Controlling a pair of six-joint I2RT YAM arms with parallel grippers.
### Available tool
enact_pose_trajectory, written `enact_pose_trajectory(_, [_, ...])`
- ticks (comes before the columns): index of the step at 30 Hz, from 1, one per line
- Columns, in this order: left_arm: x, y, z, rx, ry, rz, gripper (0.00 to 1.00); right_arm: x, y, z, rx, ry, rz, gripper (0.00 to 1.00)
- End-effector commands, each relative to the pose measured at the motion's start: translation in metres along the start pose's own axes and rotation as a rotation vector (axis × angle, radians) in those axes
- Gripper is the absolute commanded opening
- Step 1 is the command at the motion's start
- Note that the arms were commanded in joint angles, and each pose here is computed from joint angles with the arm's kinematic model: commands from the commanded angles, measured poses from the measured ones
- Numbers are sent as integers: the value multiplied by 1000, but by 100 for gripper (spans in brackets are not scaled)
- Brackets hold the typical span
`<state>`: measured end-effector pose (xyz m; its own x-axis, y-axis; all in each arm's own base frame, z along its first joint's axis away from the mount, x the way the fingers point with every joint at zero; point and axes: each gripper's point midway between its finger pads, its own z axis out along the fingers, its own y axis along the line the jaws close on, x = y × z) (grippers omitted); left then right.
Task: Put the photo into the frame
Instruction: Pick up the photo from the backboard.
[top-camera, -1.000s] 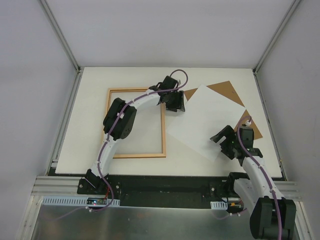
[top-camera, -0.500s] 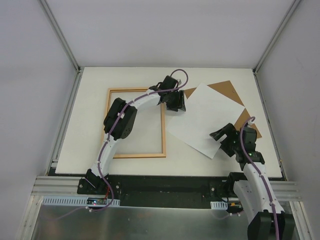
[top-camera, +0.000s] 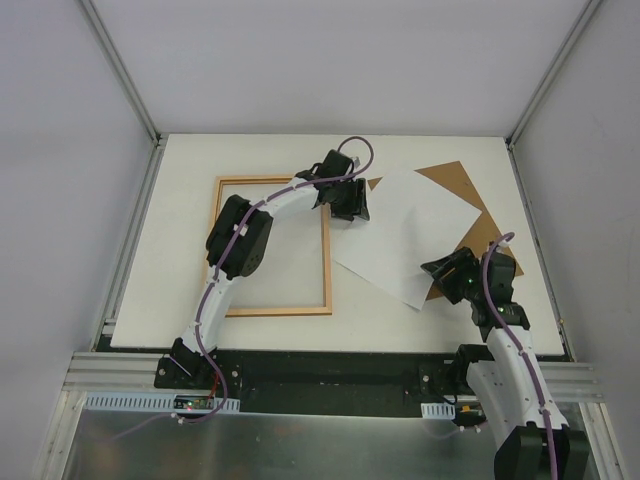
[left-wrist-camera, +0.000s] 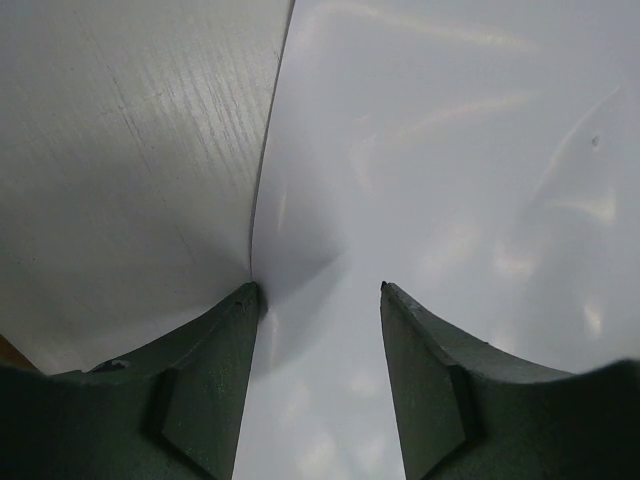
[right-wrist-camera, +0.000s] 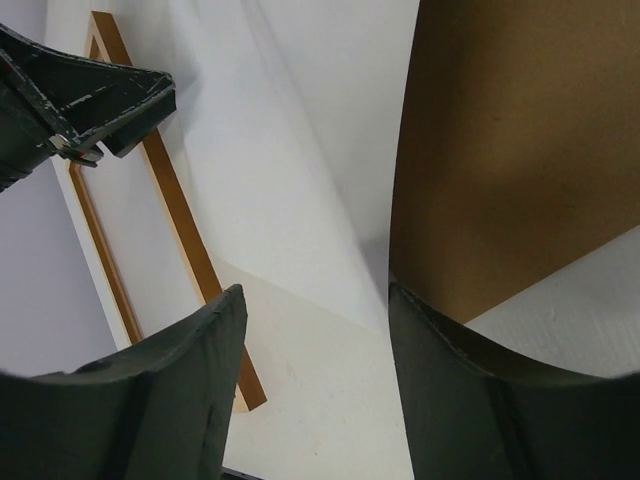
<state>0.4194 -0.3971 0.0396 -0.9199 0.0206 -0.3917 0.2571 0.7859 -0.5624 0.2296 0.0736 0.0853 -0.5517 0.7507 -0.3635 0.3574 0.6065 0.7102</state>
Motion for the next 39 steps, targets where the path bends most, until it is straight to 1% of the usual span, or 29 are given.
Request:
enact_pose_trajectory(1, [29, 7, 8, 6, 99, -37, 51, -18, 35, -2, -137, -51, 16, 56])
enact_pose_trajectory(8, [32, 7, 8, 21, 117, -46, 51, -22, 46, 0, -184, -50, 19, 44])
enact_pose_trajectory(10, [33, 7, 8, 25, 122, -49, 51, -23, 45, 0, -176, -59, 19, 40])
enact_pose_trajectory(13, [33, 4, 6, 38, 125, -48, 51, -25, 38, 0, -131, -67, 5, 39])
enact_pose_trajectory(14, [34, 2, 5, 43, 128, -46, 51, -26, 37, 0, -122, -71, -2, 37])
enact_pose_trajectory(17, [30, -4, -1, 63, 124, -45, 51, -30, 33, -2, -84, -82, -31, 28])
enact_pose_trajectory(19, [23, -14, -11, 88, 108, -39, 52, -37, 33, -5, -54, -99, -64, 19])
enact_pose_trajectory(21, [12, -24, -24, 105, 79, -29, 54, -46, 38, -11, -27, -114, -99, 7])
enact_pose_trajectory(22, [5, -30, -33, 118, 61, -25, 55, -50, 39, -14, -12, -121, -118, 2])
enact_pose_trajectory(23, [0, -35, -41, 129, 47, -24, 56, -56, 44, -17, -8, -133, -133, 1])
enact_pose_trajectory(26, [-21, -50, -72, 153, -18, -18, 60, -69, 58, -28, -9, -164, -173, 1])
enact_pose_trajectory(27, [-29, -55, -88, 159, -47, -21, 61, -76, 66, -33, -15, -178, -188, 1])
enact_pose_trajectory(30, [-45, -52, -129, 132, -129, -72, 64, -88, 84, -43, -25, -187, -223, 1])
enact_pose_trajectory(32, [-49, -39, -159, 86, -183, -119, 65, -97, 104, -50, -62, -193, -246, 1])
enact_pose_trajectory(35, [-45, -9, -212, -40, -283, -200, 66, -109, 137, -58, -132, -187, -269, 1])
enact_pose_trajectory(37, [-33, 19, -243, -122, -333, -271, 68, -117, 166, -64, -204, -169, -280, 1])
enact_pose_trajectory(39, [-17, 44, -271, -169, -377, -332, 69, -120, 197, -66, -280, -140, -291, 1])
